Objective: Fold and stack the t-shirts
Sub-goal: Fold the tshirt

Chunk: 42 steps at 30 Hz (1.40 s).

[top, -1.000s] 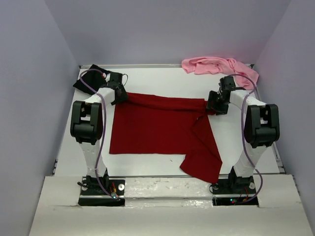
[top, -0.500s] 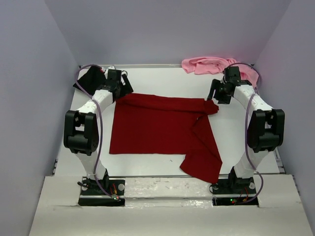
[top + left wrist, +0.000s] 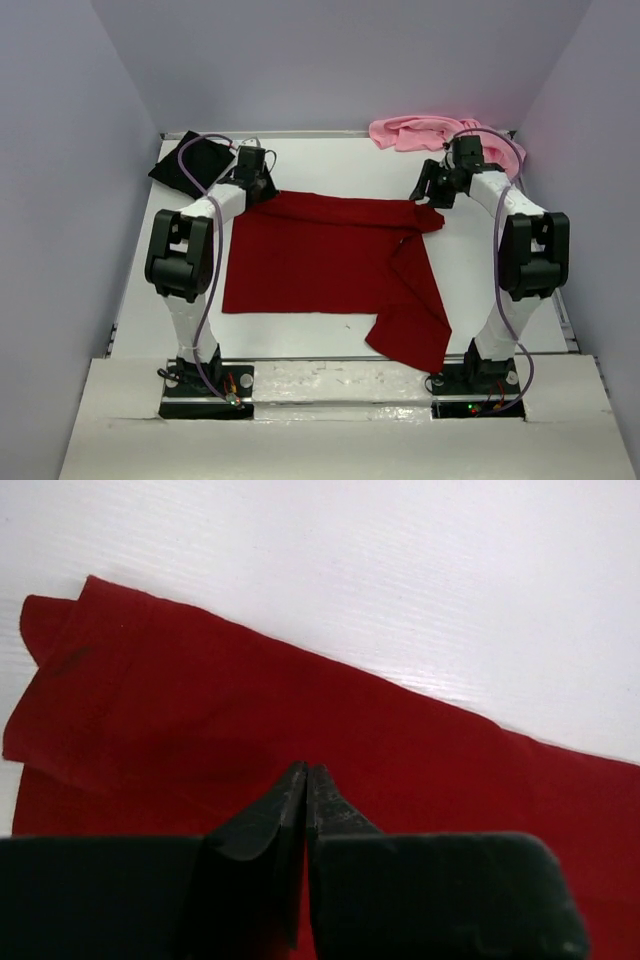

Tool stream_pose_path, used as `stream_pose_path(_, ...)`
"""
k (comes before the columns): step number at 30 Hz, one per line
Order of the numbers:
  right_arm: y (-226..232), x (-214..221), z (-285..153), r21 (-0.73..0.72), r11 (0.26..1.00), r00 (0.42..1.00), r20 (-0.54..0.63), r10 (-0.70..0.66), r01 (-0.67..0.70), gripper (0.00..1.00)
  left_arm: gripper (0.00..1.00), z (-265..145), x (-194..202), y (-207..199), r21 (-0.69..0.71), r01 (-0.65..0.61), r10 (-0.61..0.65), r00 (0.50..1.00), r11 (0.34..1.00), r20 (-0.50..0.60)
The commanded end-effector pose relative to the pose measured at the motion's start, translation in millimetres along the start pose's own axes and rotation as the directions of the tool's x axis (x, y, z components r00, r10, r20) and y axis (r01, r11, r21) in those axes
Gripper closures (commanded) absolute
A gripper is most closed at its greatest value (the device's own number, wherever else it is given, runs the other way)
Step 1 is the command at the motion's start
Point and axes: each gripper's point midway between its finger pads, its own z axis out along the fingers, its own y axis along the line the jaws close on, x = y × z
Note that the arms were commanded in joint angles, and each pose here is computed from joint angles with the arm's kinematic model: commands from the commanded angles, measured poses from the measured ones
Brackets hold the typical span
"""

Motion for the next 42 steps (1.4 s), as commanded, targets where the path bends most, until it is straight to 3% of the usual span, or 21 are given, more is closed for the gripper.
stream_pose_path(1,16.0,-21.3,5.8,-0.075,0.997,0.998,0.054,-0.011,0.015,0.37,0.86,1.9,-33.7,-19.2,0.056,-0.013,0.009,0.997,0.998,0.083)
stream_pose_path(2,17.6,-21.0,7.3,-0.087,0.996,0.999,0.049,-0.011,0.016,0.37,0.93,6.1,-33.2,-19.4,0.053,-0.015,0.011,0.997,0.998,0.078)
stream_pose_path(7,24.8,-19.1,16.2,-0.143,0.990,1.000,0.031,0.000,0.004,0.40,1.00,17.4,-29.4,-22.2,0.063,-0.006,0.002,0.998,0.998,0.058)
stream_pose_path(12,24.9,-15.7,28.5,-0.164,0.986,1.000,0.007,0.015,-0.013,0.43,1.00,26.3,-27.1,-21.7,0.058,-0.002,-0.002,0.999,0.998,0.052)
stream_pose_path(26,12.3,-14.8,42.0,-0.118,0.993,1.000,-0.001,-0.005,0.005,0.40,1.00,41.9,-23.3,-23.0,0.062,-0.016,0.014,0.999,0.998,0.036)
stream_pose_path(42,7.7,0.0,50.9,-0.105,0.994,0.999,-0.035,-0.009,0.006,0.39,1.00,58.6,5.3,-28.9,0.124,0.000,0.007,0.999,0.992,-0.052)
